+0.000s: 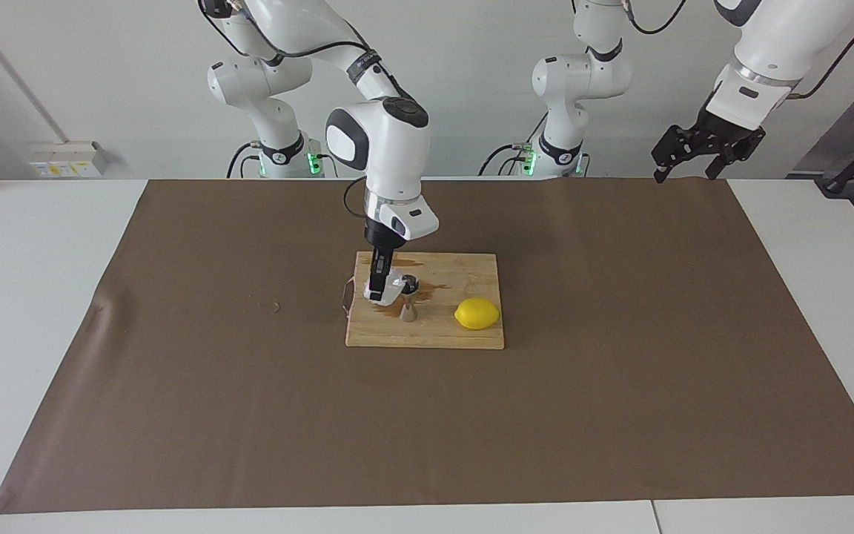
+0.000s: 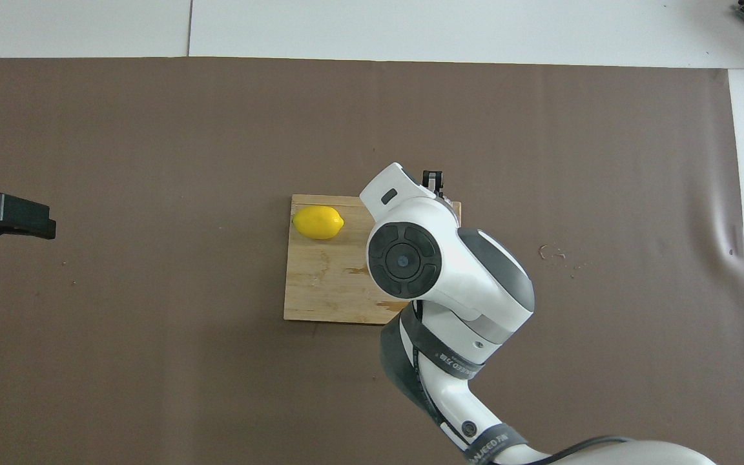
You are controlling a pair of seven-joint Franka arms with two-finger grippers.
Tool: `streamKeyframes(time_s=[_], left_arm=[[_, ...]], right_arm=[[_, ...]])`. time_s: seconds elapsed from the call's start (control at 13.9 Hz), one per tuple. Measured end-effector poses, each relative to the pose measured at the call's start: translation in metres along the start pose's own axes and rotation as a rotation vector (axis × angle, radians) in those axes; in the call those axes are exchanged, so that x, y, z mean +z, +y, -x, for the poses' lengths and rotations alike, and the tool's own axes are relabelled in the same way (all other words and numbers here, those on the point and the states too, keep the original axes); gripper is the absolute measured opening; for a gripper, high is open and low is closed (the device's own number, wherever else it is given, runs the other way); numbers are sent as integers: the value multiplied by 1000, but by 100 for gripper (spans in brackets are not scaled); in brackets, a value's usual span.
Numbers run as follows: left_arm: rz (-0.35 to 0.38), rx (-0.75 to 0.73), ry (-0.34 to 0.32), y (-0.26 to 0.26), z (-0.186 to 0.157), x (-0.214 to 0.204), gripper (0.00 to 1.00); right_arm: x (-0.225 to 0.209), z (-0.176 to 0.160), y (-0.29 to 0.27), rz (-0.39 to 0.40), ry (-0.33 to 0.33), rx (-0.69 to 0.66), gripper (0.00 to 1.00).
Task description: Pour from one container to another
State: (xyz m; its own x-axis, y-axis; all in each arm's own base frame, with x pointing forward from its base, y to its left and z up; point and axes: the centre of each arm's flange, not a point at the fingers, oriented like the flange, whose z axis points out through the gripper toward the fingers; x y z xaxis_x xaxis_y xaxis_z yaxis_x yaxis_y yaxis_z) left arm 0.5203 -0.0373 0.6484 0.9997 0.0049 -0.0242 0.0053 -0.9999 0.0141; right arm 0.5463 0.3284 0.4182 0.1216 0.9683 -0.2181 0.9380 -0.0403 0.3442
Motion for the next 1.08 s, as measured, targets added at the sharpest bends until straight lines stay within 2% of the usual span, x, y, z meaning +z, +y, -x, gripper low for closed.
streamKeyframes(time_s=[0.22,1.08], left_arm=[[0,2,0,0,0,0,100],[0,-9,-2,-6,0,1,100]], right_arm=[[-2,-5,-6,22,-39,-39,48],[-6,-15,-16,23,-56,-68,48]])
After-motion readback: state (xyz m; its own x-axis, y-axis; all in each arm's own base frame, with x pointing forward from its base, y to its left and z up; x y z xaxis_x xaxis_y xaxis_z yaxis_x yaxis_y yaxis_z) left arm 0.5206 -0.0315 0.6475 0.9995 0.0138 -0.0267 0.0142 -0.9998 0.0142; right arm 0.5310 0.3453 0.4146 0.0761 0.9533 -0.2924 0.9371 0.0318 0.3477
